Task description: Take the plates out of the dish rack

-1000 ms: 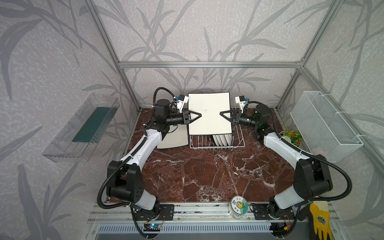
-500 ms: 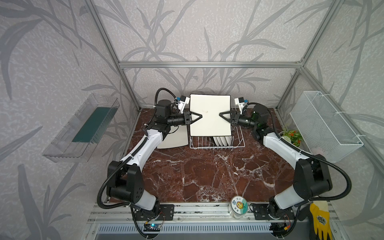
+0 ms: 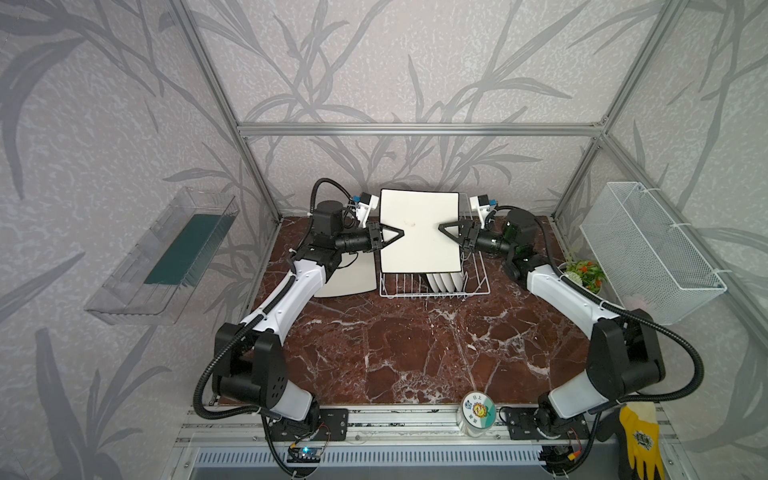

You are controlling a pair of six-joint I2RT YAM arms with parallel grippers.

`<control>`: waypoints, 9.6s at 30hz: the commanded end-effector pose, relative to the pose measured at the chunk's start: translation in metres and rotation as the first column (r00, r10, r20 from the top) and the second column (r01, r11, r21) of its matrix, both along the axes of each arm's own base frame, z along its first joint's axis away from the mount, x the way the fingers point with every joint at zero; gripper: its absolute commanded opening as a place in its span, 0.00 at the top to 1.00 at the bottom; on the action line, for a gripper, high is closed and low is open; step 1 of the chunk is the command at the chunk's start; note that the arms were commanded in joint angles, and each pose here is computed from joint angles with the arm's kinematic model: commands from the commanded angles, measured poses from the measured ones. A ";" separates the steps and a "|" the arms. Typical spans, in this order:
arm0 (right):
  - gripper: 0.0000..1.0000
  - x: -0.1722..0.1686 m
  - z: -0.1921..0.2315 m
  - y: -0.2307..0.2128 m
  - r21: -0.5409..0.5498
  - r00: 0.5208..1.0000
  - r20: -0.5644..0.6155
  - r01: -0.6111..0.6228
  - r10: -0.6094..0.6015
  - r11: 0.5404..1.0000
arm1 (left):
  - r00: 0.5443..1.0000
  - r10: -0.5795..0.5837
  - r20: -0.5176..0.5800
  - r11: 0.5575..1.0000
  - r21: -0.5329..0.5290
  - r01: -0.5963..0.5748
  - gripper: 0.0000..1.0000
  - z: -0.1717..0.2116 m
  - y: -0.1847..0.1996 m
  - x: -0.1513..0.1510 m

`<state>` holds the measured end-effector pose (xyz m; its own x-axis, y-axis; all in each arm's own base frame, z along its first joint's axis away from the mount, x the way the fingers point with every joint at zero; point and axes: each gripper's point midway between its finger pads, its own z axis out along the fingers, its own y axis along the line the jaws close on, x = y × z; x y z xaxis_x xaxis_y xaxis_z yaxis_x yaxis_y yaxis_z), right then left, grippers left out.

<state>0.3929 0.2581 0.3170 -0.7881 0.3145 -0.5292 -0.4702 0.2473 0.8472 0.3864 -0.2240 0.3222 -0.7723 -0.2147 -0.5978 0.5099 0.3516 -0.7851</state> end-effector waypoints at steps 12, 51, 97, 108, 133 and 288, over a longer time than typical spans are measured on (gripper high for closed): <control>0.01 -0.022 0.048 -0.011 -0.087 0.995 0.099 0.017 -0.009 0.996 | 0.962 0.158 0.225 0.987 -0.056 -0.149 1.00 0.091 0.038 0.003; 0.01 -0.085 0.008 0.003 -0.538 0.892 0.423 0.107 0.158 0.836 | 0.835 0.539 0.114 0.715 0.462 -0.525 1.00 0.005 0.208 -0.019; 0.01 -0.091 0.000 0.023 -0.551 0.907 0.346 -0.010 0.239 0.834 | 0.931 0.322 -0.173 0.897 0.371 -0.241 1.00 -0.119 0.216 0.065; 0.01 -0.088 -0.005 0.026 -0.569 0.908 0.332 -0.024 0.256 0.822 | 0.921 0.313 -0.232 0.918 0.323 -0.231 1.00 -0.141 0.220 0.082; 0.01 -0.088 -0.018 0.025 -0.609 0.914 0.294 -0.047 0.281 0.791 | 0.835 0.316 -0.450 0.935 0.295 -0.195 1.00 -0.190 0.238 0.086; 0.01 -0.067 -0.043 -0.069 -0.635 0.838 0.531 0.491 -0.125 0.596 | 0.987 0.161 -0.028 0.787 0.607 -0.111 0.30 -0.076 -0.017 0.040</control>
